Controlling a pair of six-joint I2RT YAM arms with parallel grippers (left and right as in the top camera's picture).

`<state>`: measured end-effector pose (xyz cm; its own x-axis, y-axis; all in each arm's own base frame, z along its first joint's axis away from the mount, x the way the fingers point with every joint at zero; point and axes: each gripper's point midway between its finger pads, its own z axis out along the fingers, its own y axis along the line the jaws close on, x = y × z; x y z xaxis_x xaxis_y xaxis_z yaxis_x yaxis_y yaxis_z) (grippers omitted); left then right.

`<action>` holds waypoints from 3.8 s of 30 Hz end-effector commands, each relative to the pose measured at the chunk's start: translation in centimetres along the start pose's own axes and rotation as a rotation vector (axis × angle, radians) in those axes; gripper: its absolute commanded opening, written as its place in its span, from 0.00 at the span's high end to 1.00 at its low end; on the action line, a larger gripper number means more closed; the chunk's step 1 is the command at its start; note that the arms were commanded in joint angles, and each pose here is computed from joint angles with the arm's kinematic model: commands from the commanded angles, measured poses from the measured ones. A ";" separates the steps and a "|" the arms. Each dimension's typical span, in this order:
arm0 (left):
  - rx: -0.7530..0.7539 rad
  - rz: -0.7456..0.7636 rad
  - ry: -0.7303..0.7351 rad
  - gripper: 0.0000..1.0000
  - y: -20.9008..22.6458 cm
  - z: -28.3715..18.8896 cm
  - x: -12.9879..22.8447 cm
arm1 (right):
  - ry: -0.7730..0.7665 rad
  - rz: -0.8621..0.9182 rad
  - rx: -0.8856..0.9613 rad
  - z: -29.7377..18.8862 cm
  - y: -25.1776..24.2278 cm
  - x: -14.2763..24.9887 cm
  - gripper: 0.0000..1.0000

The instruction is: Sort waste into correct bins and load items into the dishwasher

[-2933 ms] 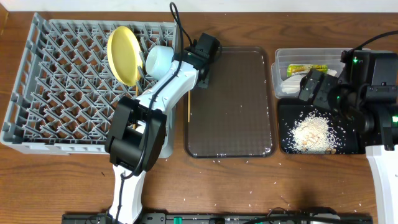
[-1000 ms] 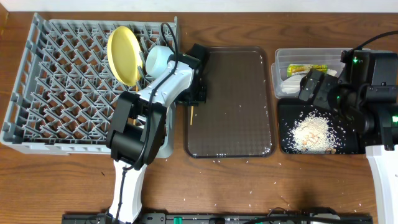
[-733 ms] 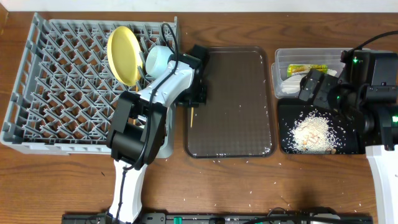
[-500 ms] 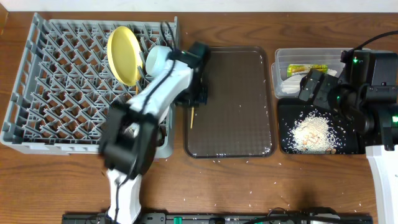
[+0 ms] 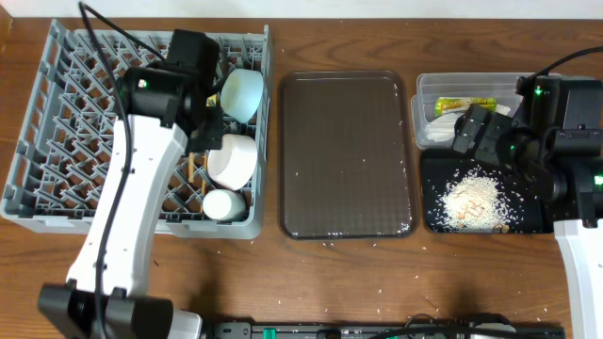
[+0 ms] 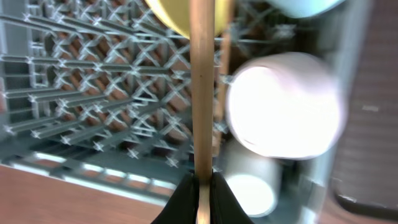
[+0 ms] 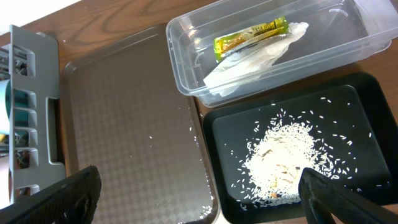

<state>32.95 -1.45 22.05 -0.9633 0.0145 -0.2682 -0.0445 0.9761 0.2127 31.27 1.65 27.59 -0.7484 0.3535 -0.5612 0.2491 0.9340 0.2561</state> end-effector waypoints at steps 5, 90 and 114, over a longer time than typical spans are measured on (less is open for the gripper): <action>-0.099 0.188 0.135 0.93 1.2 7.0 0.8 | -0.012 0.017 0.009 -0.2 -0.3 -0.3 0.01; 0.126 -0.118 -1.190 0.05 2.1 0.9 9.8 | -0.012 0.017 0.009 -0.2 -0.3 -0.3 0.01; 0.118 -0.111 -1.141 0.05 1.2 6.0 10.5 | -0.012 0.017 0.009 -0.2 -0.3 -0.3 0.01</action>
<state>24.30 1.23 15.37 -0.1221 0.0389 -0.9918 -0.0388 0.9983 0.0439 31.26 1.65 27.54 -0.7490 0.3535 -0.5604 0.2494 0.9340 0.2558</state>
